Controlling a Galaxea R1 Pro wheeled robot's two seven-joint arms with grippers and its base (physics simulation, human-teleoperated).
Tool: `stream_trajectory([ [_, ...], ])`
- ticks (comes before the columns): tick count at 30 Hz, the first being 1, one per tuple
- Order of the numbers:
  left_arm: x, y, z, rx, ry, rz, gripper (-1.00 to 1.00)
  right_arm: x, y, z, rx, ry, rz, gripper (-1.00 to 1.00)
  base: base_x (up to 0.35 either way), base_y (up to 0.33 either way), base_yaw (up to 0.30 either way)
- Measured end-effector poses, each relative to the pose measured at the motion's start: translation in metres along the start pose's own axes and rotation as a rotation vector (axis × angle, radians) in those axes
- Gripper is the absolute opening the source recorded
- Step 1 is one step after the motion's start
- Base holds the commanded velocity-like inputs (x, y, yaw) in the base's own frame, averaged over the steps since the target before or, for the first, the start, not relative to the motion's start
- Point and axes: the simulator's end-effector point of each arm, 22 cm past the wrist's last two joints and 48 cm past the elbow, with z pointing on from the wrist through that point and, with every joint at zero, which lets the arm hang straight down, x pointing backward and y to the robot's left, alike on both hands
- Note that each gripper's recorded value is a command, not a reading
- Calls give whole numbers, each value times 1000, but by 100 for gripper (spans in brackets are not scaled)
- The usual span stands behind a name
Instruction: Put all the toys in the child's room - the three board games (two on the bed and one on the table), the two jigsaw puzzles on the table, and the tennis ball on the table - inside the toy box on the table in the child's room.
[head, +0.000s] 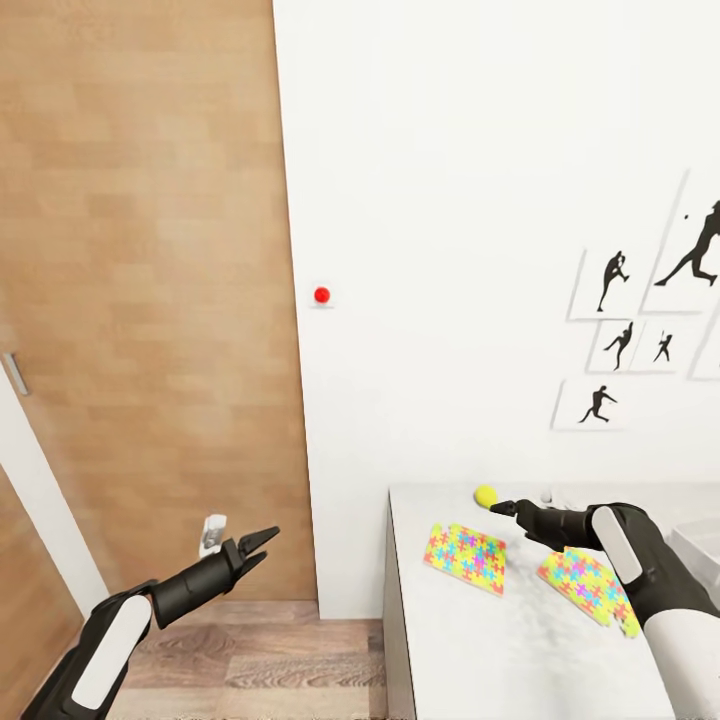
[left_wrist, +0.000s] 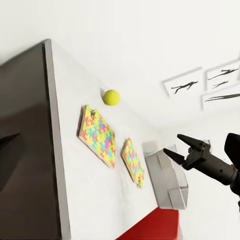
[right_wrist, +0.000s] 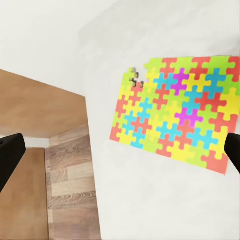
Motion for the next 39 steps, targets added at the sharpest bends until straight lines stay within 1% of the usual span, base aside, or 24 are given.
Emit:
stream_trajectory([
  [4,2,5,1,-15,6,1,100,2,-2,3,3,6,4,100,0,0,0],
  [13,7,23,2,-75,21,1,100,4,-8,9,11,10,11,100,0,0,0],
  [20,17,34,9,-112,30,-20,100,-2,-12,13,15,-20,5,100,0,0,0],
  [24,21,41,11,-135,34,-29,100,-1,-14,16,17,-21,6,100,0,0,0],
  [28,26,59,12,-207,40,-41,100,-1,-16,18,19,-23,7,100,0,0,0],
  [29,27,60,12,-208,41,-42,100,-1,-17,19,19,-22,7,100,0,0,0],
  [34,33,89,8,-319,45,-57,100,0,-20,21,22,-20,9,100,0,0,0],
  [39,34,98,10,-349,27,-61,100,2,-23,24,26,-15,11,100,0,0,0],
])
